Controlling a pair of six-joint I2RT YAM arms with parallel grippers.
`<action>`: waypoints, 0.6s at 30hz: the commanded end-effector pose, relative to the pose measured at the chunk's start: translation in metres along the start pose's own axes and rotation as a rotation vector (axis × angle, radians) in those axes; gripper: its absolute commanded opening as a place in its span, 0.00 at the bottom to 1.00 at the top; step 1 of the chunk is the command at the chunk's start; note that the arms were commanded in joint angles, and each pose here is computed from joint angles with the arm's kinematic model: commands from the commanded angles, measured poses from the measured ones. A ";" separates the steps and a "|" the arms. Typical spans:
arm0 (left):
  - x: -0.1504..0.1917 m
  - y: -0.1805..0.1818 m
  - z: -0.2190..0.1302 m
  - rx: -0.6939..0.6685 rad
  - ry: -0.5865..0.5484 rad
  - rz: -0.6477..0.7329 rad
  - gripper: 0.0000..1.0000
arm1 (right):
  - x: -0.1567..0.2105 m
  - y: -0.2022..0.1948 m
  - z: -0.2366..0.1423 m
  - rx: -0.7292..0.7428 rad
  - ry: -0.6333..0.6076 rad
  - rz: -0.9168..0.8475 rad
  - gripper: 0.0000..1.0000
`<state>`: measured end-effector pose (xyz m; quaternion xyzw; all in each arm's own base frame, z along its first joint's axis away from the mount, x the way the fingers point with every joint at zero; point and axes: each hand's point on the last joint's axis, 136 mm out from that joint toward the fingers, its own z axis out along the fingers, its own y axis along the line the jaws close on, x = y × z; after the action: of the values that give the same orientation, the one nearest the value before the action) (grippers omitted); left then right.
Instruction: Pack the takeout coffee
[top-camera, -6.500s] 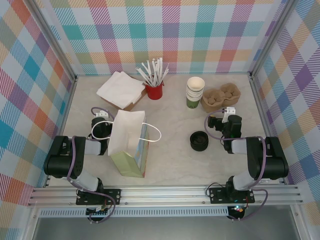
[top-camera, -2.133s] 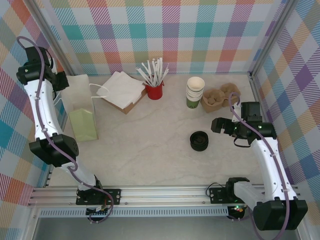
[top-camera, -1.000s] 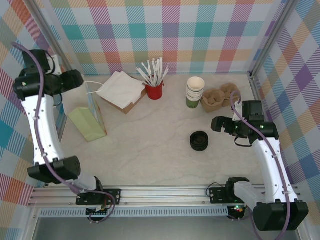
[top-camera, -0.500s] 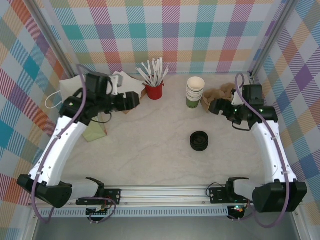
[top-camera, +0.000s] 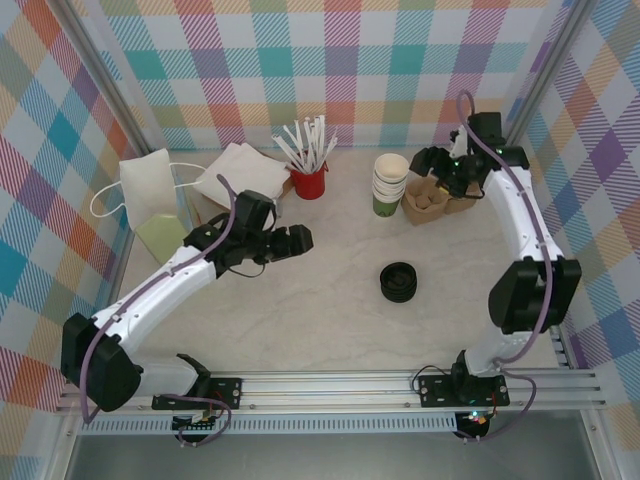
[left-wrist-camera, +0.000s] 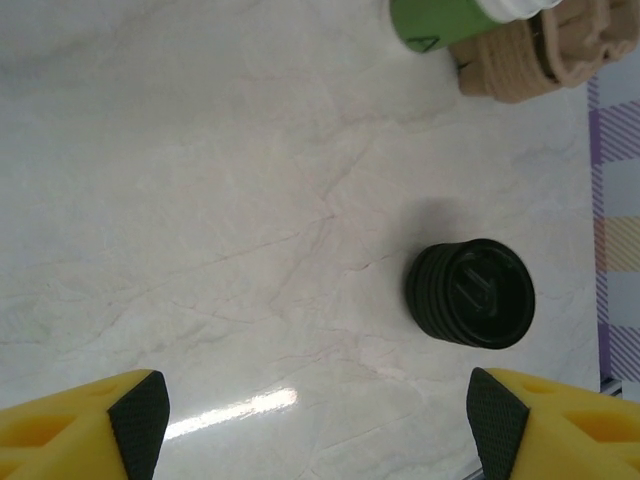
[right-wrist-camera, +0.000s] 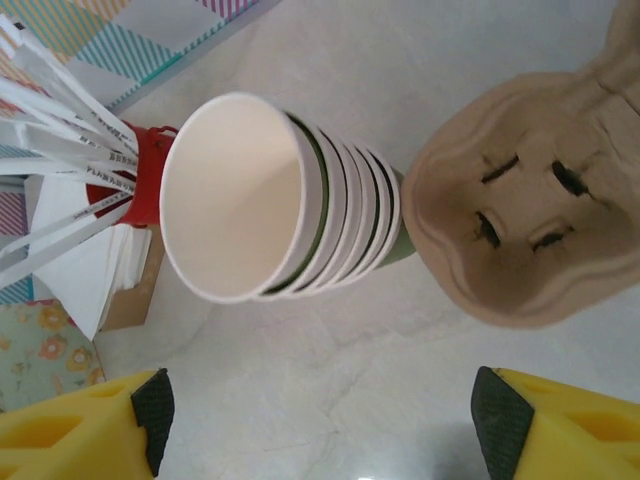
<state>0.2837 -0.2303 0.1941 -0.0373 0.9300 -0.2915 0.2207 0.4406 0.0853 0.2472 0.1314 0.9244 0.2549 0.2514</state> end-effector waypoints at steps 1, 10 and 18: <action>0.004 -0.005 0.014 0.024 -0.008 -0.045 0.81 | -0.001 0.010 0.011 0.022 0.040 -0.031 0.77; 0.013 0.011 0.027 -0.027 0.020 -0.061 0.82 | -0.016 0.010 0.046 0.125 0.096 -0.076 0.55; 0.012 0.011 0.025 -0.042 0.023 -0.053 0.83 | -0.018 0.009 0.063 0.148 0.116 -0.084 0.37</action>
<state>0.2829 -0.2342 0.1623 -0.0665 0.9369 -0.2816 0.1961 0.4934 0.1116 0.2123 0.1000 0.9543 0.1933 0.2050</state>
